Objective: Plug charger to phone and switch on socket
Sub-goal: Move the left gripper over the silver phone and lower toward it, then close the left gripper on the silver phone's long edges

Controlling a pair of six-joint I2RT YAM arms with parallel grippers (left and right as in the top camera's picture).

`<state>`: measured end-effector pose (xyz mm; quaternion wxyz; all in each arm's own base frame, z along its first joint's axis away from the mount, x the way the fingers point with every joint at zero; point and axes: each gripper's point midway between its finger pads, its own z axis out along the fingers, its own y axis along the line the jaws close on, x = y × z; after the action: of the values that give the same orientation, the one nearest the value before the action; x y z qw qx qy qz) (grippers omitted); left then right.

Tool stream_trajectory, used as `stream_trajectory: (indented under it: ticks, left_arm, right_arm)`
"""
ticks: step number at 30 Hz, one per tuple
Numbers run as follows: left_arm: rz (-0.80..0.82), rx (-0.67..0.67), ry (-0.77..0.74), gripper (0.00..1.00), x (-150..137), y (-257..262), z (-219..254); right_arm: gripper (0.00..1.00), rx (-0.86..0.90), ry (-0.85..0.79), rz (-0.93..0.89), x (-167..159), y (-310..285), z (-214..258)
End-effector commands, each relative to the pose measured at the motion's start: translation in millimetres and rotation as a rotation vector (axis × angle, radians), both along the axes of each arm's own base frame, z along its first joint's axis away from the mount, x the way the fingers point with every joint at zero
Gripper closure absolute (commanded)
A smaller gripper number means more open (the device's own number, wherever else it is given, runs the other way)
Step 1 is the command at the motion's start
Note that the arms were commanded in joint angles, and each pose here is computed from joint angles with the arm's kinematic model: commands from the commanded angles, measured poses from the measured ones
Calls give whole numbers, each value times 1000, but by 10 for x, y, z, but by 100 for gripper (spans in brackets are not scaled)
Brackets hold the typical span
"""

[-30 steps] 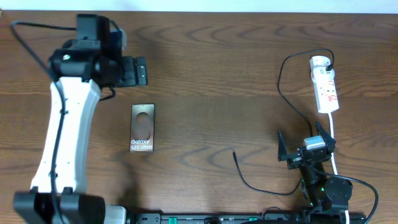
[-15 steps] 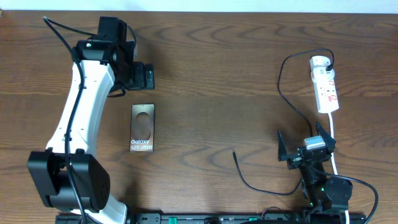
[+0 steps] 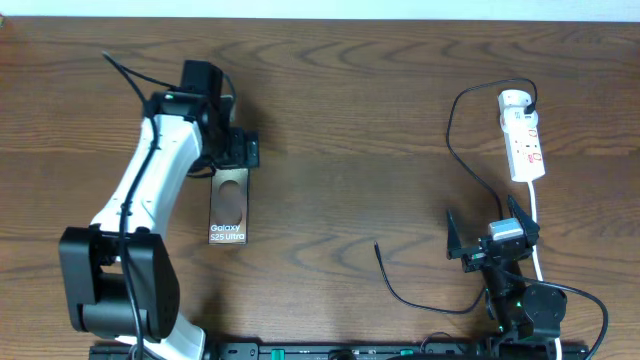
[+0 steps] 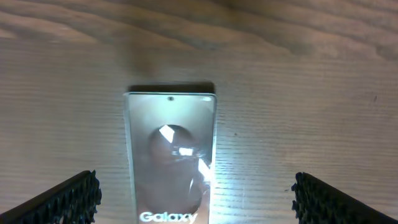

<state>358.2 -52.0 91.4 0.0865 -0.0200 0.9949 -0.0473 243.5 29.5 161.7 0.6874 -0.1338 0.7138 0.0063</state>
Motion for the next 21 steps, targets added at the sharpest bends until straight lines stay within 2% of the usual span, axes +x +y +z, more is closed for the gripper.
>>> stream_trajectory:
  ticks: [1,21]
  left_arm:
    - [1,-2,6,2,-45,-67,-72]
    - [58,91,86,2,-377,135,-569]
  right_arm:
    - [1,-6,-1,-9,0,-19,-4]
    - [1,-6,-1,-9,0,-19,-4]
